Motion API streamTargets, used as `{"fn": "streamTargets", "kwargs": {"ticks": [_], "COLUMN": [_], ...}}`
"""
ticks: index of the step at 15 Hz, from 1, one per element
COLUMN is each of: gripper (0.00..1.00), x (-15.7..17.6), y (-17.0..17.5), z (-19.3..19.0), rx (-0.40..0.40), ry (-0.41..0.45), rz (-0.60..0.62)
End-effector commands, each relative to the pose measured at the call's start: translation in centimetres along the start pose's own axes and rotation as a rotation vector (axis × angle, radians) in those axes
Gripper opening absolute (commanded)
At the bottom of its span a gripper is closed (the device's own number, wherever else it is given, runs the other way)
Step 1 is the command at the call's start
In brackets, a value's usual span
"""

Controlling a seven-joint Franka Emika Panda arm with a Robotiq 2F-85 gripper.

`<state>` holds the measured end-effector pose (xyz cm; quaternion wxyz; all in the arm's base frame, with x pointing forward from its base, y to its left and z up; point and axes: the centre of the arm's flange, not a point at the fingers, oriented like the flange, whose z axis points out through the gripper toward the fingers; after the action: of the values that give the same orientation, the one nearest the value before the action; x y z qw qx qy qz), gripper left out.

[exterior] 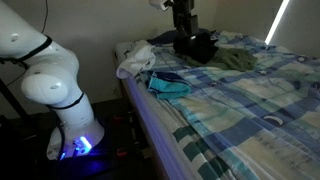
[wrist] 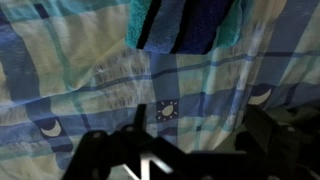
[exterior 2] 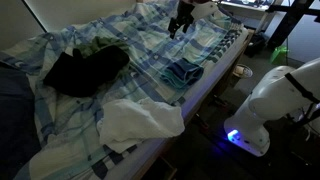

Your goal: Move the white cloth to the right side of the bed

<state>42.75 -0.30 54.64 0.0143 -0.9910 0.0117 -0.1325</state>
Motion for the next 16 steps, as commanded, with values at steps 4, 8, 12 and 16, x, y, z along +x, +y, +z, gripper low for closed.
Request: {"fn": "streamTargets", "kwargs": {"ticks": [4,8,12,16], "gripper": [1.00,1.00,1.00,1.00], "x": [0.0,-0.1,0.1,-1.2], "y": [-0.1,-1.5,-4.6,-8.4], "z": [0.2,1.6,3.3,5.9], "rx": [0.005,0.068,0.155,0.229], "ry": [-0.006,-0.046,-0.081,-0.168], "rz": [-0.003,-0.018,-0.056,-0.155]}}
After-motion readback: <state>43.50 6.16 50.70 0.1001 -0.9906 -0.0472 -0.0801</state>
